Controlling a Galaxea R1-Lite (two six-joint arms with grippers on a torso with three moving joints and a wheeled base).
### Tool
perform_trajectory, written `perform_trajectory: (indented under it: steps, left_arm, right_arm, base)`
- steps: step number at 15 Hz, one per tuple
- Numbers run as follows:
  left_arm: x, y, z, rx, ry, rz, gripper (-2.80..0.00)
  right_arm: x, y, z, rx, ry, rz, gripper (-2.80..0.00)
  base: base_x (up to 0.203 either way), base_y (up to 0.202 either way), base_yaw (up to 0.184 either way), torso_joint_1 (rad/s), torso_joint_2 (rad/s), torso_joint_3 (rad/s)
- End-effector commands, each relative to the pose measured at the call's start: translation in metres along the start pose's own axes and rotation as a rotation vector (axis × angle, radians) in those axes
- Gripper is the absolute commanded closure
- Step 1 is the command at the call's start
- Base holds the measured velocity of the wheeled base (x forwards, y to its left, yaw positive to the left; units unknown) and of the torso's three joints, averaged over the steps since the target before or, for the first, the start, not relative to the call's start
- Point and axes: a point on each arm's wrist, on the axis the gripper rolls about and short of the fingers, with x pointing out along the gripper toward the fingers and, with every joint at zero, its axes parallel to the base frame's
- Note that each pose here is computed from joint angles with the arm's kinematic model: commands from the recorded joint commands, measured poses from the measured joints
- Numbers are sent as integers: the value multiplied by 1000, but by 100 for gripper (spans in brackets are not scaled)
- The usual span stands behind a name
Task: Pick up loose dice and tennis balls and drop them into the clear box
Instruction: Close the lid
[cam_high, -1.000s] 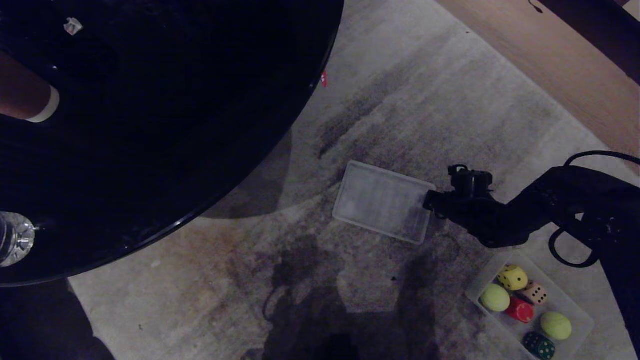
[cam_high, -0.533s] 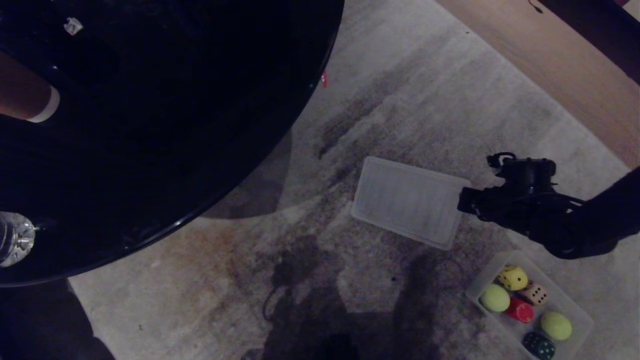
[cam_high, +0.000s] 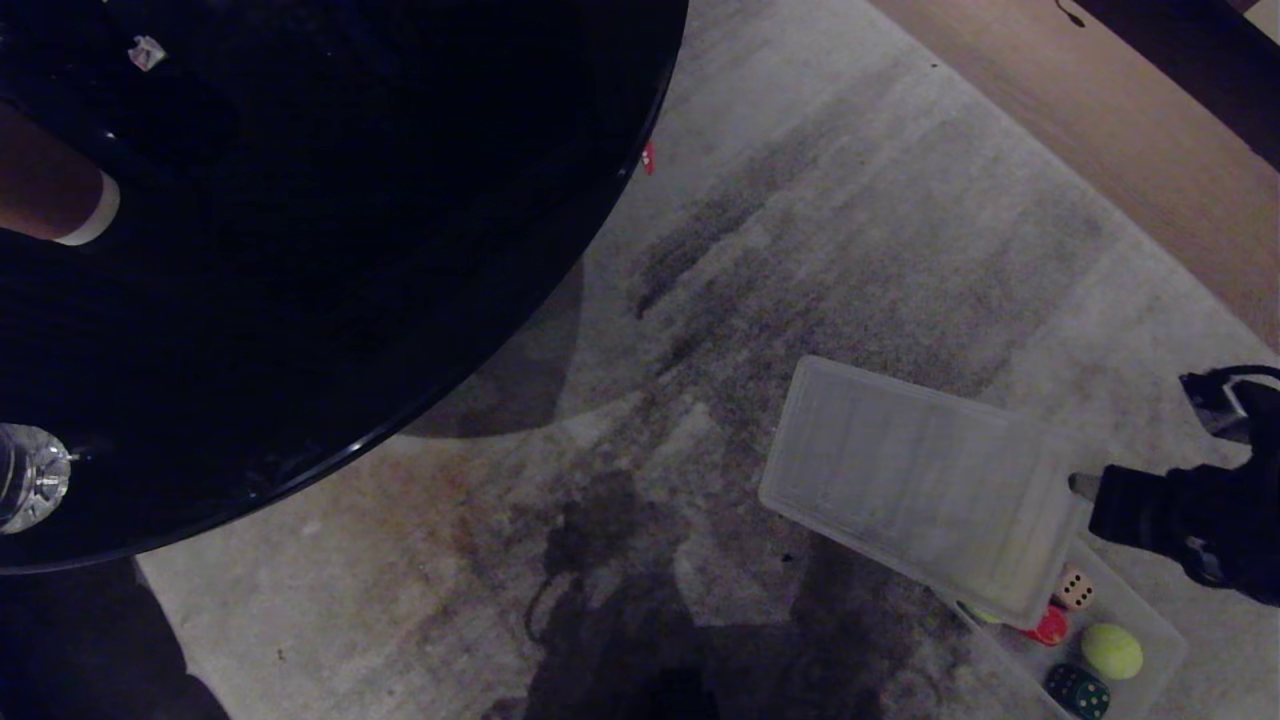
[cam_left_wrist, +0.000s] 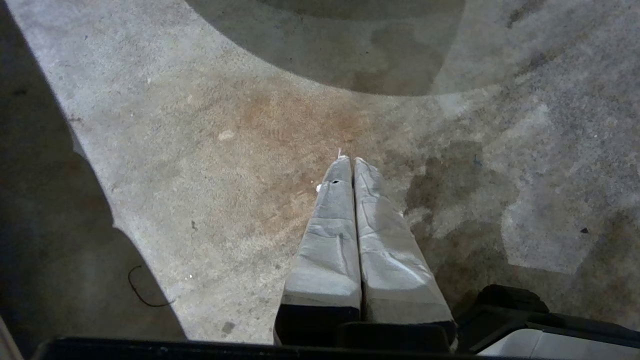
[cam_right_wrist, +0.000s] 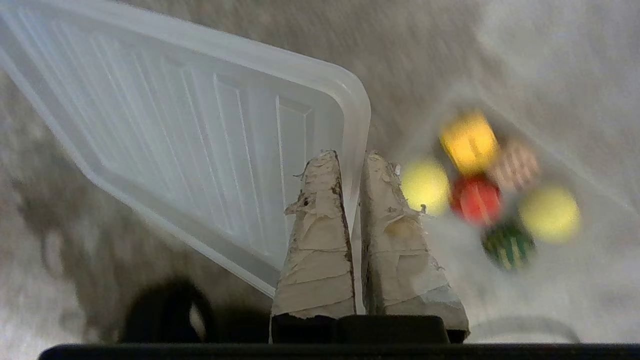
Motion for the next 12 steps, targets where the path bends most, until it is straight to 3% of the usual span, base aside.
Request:
perform_trajectory:
  steps: [1, 5, 12]
  left_arm:
    - [0, 0, 0, -1, 3, 1, 0]
    - [0, 0, 0, -1, 2, 1, 0]
    - [0, 0, 0, -1, 3, 1, 0]
  right_arm:
    - [-38, -7, -11, 7, -50, 9, 0]
    - [-88, -15, -30, -13, -48, 23, 0]
    - [-156, -36, -96, -103, -119, 10, 0]
  base:
    - [0, 0, 0, 0, 0, 0]
    - [0, 0, 0, 0, 0, 0]
    - [0, 0, 0, 0, 0, 0]
